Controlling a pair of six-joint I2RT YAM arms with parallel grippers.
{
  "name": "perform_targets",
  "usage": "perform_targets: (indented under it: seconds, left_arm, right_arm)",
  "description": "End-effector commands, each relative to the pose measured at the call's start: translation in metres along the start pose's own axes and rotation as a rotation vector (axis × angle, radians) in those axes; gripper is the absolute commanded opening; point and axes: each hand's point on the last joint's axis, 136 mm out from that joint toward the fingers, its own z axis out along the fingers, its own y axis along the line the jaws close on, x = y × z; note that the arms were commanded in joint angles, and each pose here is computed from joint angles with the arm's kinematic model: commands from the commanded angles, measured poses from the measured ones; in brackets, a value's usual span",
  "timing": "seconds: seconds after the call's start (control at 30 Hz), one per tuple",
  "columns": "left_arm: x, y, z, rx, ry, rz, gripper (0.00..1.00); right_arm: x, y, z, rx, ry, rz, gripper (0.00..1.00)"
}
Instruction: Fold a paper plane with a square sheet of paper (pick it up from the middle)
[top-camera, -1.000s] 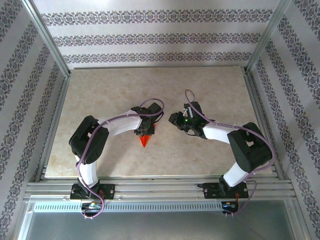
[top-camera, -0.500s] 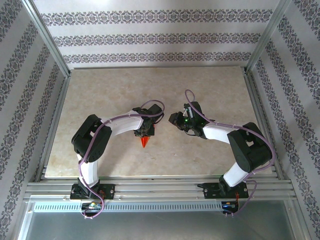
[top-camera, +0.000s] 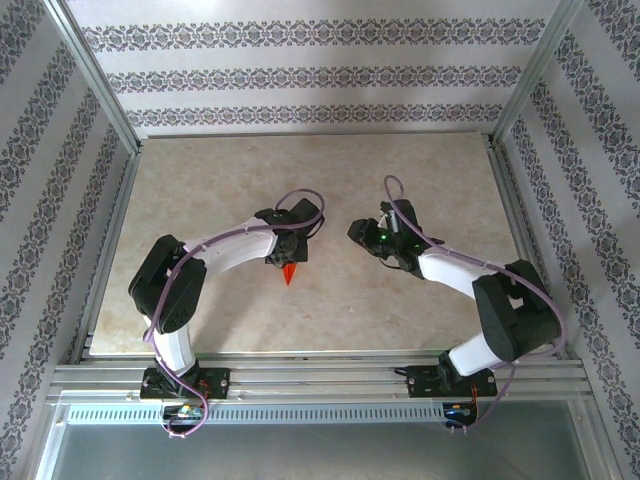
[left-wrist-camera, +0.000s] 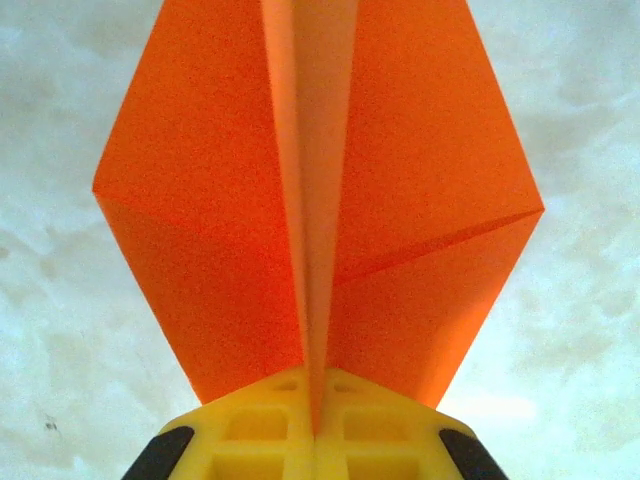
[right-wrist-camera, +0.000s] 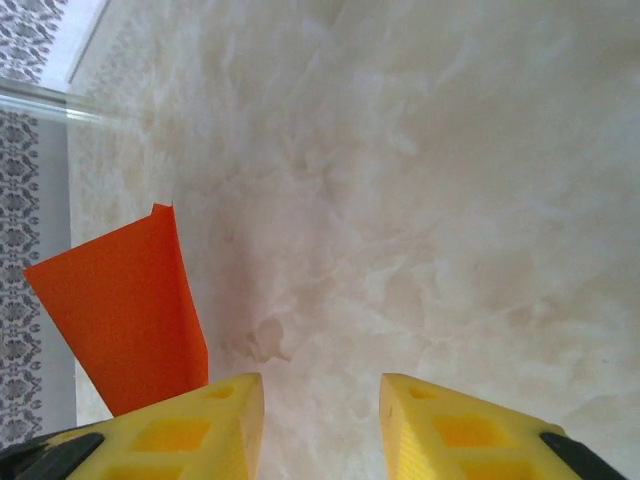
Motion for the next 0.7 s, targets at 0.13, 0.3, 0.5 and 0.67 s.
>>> perform_targets:
  seconds: [0.13, 0.3, 0.5, 0.67]
  left_arm:
    - [-0.059, -0.026, 0.010, 0.096, -0.069, -0.013, 0.05]
    - [-0.098, -0.043, 0.030, 0.100, -0.086, -0.031, 0.04]
    - [-0.122, -0.044, 0.054, 0.056, -0.077, -0.043, 0.05]
    - [-0.129, -0.042, 0.069, 0.039, -0.061, -0.050, 0.06]
  right_arm:
    - [-0.013, -0.013, -0.023, 0.072, -0.066, -0.069, 0.46]
    - [-0.013, -0.016, -0.029, 0.087, -0.073, -0.089, 0.56]
    - [-0.014, -0.028, -0.039, 0.163, -0.089, -0.167, 0.89]
    - [-0.018, -0.036, -0.050, 0.226, -0.113, -0.224, 0.98]
